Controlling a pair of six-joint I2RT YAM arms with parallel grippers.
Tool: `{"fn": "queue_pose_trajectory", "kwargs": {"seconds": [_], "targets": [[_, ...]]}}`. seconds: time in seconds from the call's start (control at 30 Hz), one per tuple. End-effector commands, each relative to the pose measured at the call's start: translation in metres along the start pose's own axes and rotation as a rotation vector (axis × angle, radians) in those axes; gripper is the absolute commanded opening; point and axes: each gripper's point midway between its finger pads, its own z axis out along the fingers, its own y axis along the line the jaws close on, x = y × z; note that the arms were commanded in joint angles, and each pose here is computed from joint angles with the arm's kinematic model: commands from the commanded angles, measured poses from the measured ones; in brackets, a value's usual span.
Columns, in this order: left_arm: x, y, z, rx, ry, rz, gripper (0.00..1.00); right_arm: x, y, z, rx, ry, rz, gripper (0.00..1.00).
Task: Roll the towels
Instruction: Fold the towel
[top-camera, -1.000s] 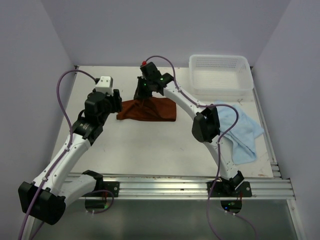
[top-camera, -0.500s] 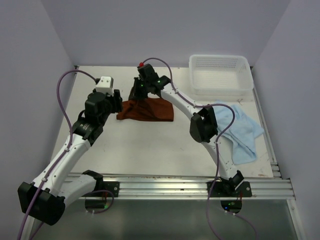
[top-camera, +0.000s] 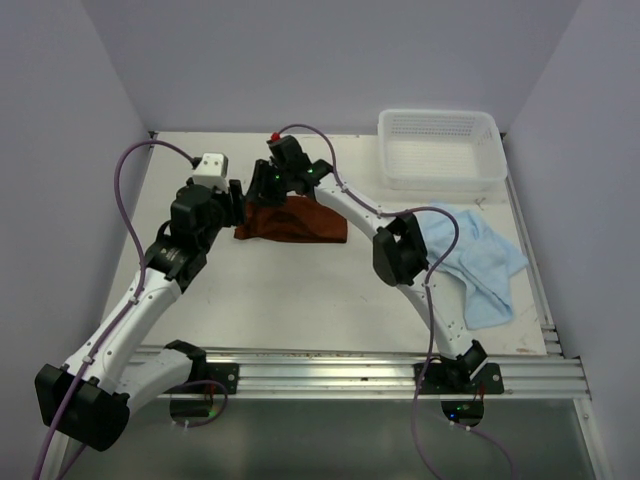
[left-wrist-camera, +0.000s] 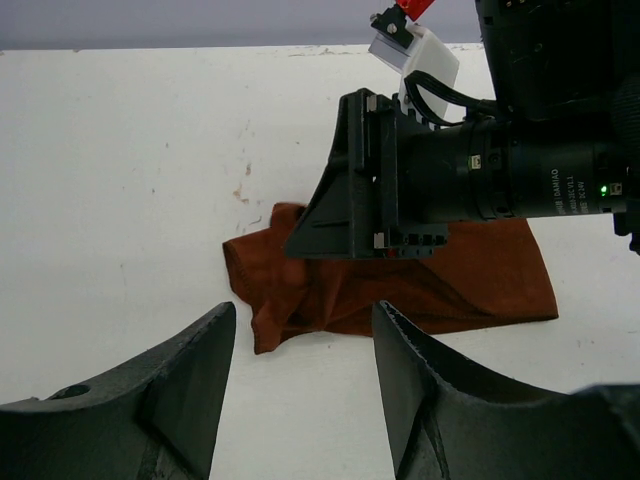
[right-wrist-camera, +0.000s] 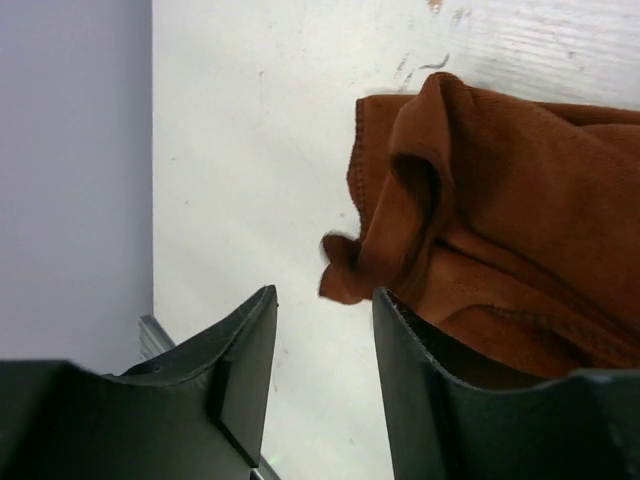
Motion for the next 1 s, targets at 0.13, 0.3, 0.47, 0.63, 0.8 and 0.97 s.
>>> {"fn": "queue_pose_trajectory", "kwargs": {"seconds": [0.13, 0.3, 0.47, 0.63, 0.8, 0.97], "targets": [[-0.013, 0.000, -0.004, -0.004, -0.058, 0.010, 0.61, -0.011, 0.047, -0.010, -0.147, -0.032, -0.030, 0.49], [-0.011, 0.000, -0.001, -0.008, -0.050, 0.014, 0.61, -0.024, 0.048, -0.040, -0.121, -0.070, -0.040, 0.51], [-0.012, 0.003, -0.002, -0.026, -0.054, 0.018, 0.61, -0.045, 0.019, -0.086, -0.044, -0.124, -0.037, 0.51], [-0.010, 0.005, -0.001, -0.037, -0.050, 0.025, 0.62, -0.047, -0.045, -0.139, 0.124, -0.168, 0.016, 0.48], [-0.006, 0.005, 0.003, -0.041, -0.038, 0.029, 0.62, -0.020, -0.123, -0.166, 0.290, -0.166, 0.102, 0.43], [-0.002, -0.005, 0.021, -0.015, 0.016, 0.037, 0.62, 0.001, -0.166, -0.173, 0.347, -0.147, 0.159, 0.45]]}}
